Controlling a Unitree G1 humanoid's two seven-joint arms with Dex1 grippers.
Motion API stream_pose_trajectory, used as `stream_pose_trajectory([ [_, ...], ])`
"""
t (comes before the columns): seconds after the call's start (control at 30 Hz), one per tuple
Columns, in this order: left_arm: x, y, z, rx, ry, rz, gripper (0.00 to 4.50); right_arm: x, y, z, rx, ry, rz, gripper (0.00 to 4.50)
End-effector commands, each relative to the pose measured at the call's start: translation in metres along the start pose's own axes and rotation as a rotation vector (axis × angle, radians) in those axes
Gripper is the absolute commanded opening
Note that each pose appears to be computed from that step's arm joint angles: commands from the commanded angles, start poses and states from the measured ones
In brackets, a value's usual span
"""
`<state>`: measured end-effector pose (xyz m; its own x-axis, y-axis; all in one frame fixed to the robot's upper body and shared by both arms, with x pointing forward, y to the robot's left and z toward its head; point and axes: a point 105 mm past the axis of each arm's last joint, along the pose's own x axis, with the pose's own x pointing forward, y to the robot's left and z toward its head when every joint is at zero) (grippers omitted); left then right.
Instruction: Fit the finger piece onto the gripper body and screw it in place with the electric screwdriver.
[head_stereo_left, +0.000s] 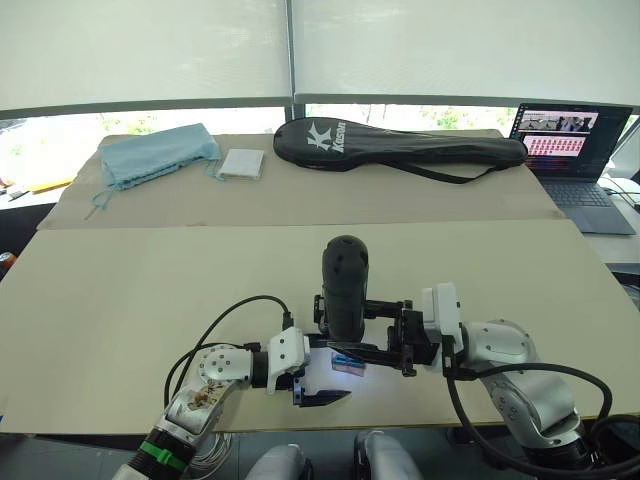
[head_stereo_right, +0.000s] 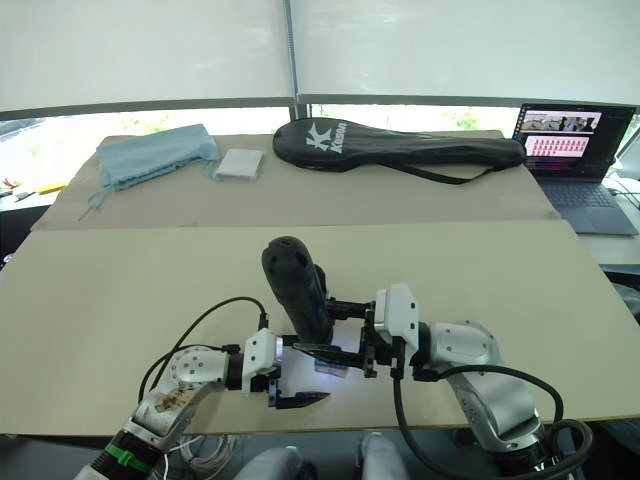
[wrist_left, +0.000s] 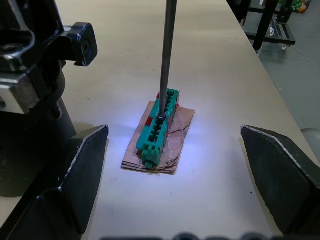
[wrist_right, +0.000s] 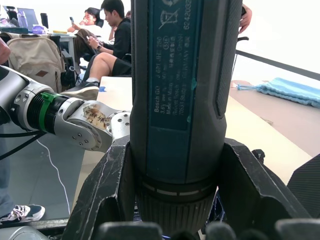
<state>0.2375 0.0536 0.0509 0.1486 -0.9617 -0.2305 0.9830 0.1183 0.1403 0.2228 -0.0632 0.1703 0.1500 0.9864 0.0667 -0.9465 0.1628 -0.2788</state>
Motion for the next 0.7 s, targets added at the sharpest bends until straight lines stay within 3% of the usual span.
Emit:
stream_pose_trajectory([
  [0.03, 0.0002, -0.0073, -0.0192, -0.070, 0.054, -0.015, 4.45, -0.0018, 0.0000, 0.0056, -0.022, -0.010, 0.002, 1.90],
  [0.7, -0.0048, -0.0035, -0.0146, -0.051, 0.035, -0.003, 4.45, -0.0019, -0.0010, 0.0078, -0.032, -0.021, 0.010, 1.90],
])
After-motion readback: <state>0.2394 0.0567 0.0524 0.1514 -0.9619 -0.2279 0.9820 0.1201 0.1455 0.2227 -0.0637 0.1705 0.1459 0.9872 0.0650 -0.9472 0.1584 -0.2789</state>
